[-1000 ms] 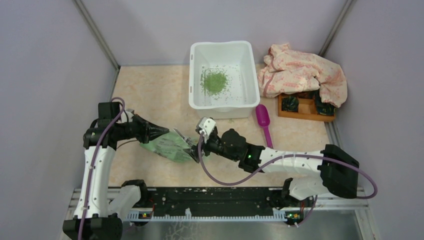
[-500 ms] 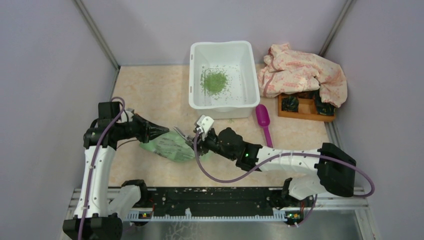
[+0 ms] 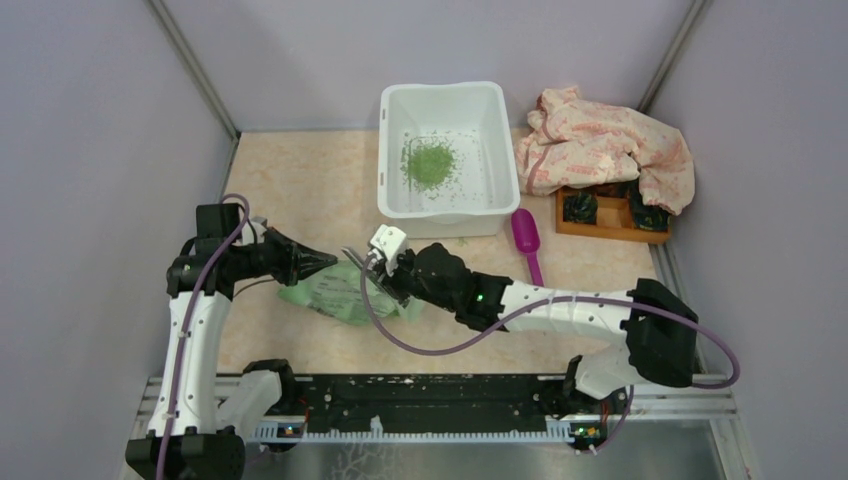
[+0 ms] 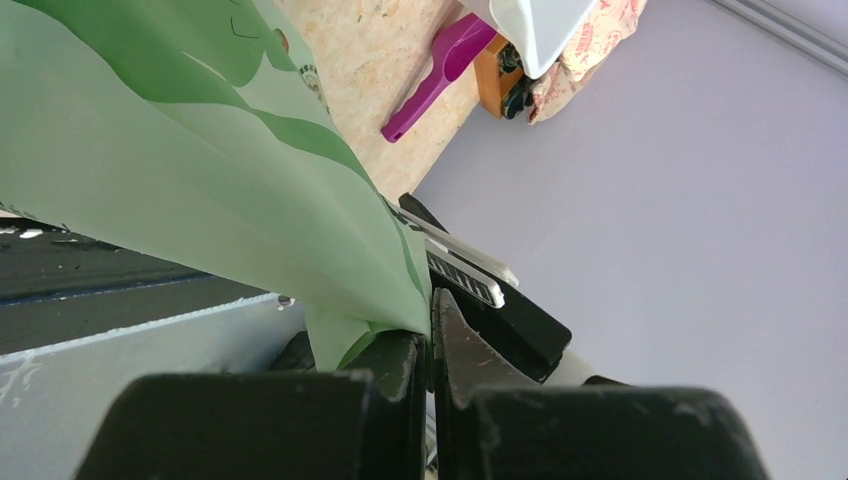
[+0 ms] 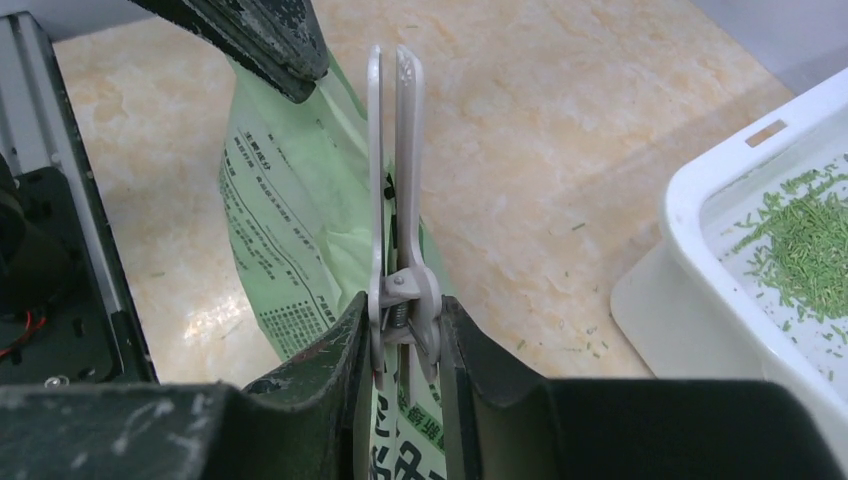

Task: Fill the litter box with clean litter
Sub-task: Adjust the clamp at the cat litter bag.

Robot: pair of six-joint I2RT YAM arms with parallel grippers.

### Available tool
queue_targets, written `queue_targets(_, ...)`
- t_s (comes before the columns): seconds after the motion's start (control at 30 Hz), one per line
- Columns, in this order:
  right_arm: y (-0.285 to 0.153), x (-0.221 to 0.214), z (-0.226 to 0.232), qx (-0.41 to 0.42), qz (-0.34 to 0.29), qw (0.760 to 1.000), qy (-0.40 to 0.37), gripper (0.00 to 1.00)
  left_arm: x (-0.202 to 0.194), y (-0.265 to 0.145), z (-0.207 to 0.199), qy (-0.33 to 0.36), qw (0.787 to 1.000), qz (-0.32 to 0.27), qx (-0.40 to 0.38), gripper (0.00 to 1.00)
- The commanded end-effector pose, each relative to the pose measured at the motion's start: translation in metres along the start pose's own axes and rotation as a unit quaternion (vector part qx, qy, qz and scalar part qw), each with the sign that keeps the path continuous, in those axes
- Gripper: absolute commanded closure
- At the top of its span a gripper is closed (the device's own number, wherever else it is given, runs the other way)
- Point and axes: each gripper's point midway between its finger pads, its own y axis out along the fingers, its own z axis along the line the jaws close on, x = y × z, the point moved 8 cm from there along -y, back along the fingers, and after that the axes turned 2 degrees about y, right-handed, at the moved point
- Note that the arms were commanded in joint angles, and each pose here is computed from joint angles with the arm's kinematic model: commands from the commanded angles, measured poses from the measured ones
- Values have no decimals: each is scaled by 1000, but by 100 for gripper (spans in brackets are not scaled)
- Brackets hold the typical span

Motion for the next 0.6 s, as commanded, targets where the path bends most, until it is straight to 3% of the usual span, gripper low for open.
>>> queue_targets(0.0,5,22,5,29,15,999,-38,98,-10,-14,-21,44,997,17,-62,96)
queue_targets(0.33,-16,27,-7,109,66,989,-69,100,-9,-14,-23,50,996,22,-64,96)
queue_targets(0.57,-16,21,-17,116,115,984,-71,100,-9,-15,-28,57,996,26,-70,96)
